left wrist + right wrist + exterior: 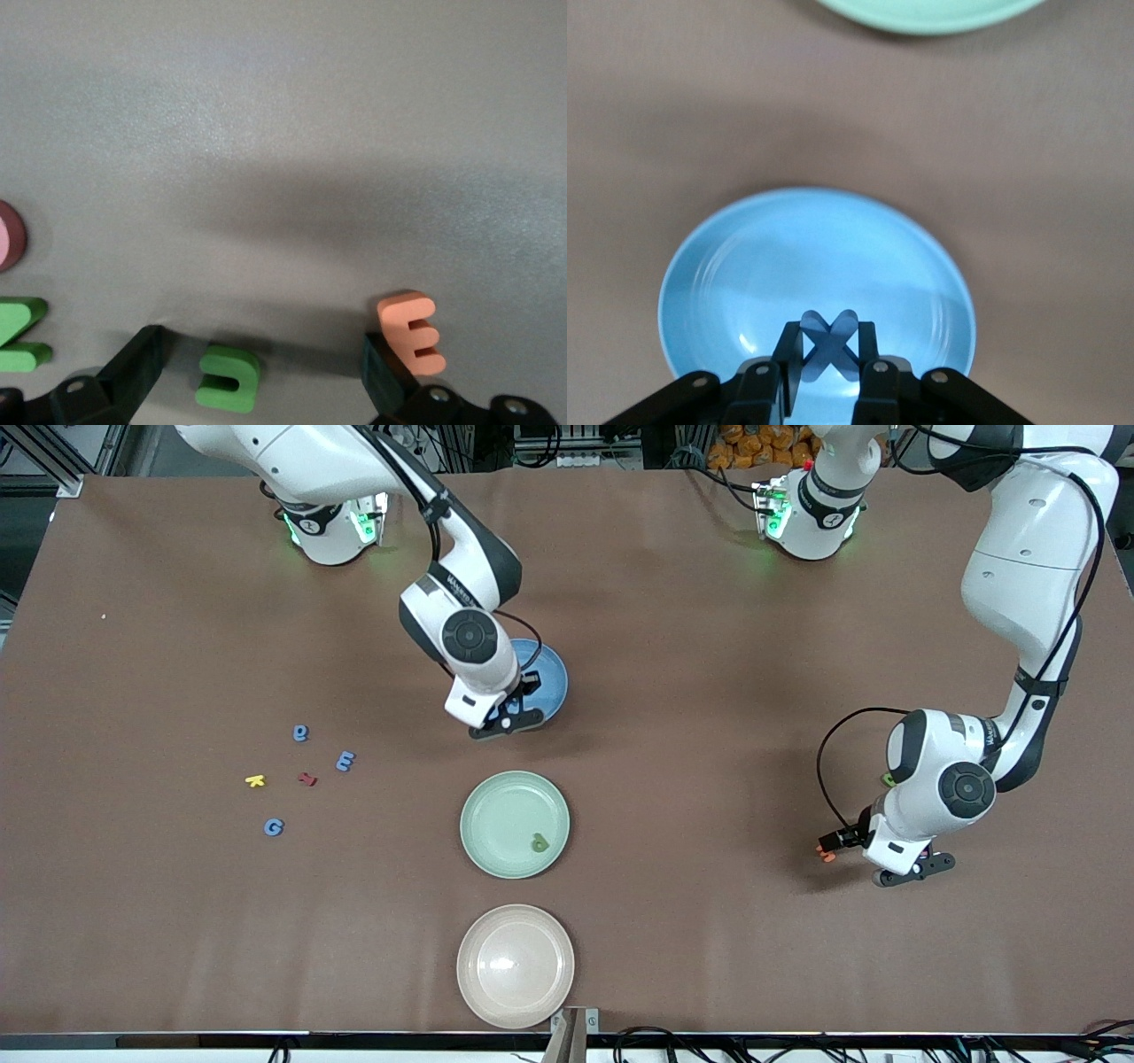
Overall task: Sort letters by color into matching plates
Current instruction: 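Place the X on the blue plate while the left gripper grasps green u, then lift the green u with the left gripper while the right gripper grasps blue m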
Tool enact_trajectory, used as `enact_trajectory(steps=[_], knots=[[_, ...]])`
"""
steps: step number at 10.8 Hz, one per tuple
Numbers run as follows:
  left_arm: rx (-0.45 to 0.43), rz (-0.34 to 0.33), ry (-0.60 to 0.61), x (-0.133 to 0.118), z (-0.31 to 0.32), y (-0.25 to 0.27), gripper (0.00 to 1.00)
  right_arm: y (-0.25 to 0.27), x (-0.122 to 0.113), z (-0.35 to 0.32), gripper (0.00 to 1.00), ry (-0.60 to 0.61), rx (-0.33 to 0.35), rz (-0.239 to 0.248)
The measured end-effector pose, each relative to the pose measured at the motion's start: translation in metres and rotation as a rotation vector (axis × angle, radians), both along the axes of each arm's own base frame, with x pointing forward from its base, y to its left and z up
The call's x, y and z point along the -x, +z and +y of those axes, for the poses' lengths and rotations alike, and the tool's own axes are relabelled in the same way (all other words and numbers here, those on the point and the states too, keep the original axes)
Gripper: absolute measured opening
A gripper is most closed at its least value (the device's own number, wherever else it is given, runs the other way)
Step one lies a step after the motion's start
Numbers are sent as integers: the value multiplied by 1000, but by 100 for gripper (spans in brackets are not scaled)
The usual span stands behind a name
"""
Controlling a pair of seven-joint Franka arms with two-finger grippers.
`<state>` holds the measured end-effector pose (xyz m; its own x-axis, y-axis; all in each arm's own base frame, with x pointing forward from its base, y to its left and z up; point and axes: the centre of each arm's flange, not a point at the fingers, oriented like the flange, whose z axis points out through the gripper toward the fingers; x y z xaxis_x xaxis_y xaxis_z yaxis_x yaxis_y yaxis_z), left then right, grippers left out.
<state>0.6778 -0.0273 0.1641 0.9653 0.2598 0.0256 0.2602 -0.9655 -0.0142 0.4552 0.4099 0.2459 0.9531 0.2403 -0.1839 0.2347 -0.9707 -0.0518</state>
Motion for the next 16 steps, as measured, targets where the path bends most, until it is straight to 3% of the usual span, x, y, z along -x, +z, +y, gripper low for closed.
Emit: enact_trajectory(steps=[3, 9, 13, 14, 16], knots=[[-6, 31, -6, 3, 0, -2, 100, 6, 43, 4, 30, -4, 36, 4], [-9, 59, -117, 5, 9, -4, 100, -24, 71, -14, 33, -61, 83, -33], [-9, 60, -118, 5, 11, -4, 96, -22, 68, -17, 84, -96, 83, -40], [-9, 60, -113, 5, 12, -4, 89, -18, 62, -22, 96, -108, 80, -47], [-10, 57, -97, 4, 14, -3, 59, 2, 37, -49, 100, -87, 81, -64]])
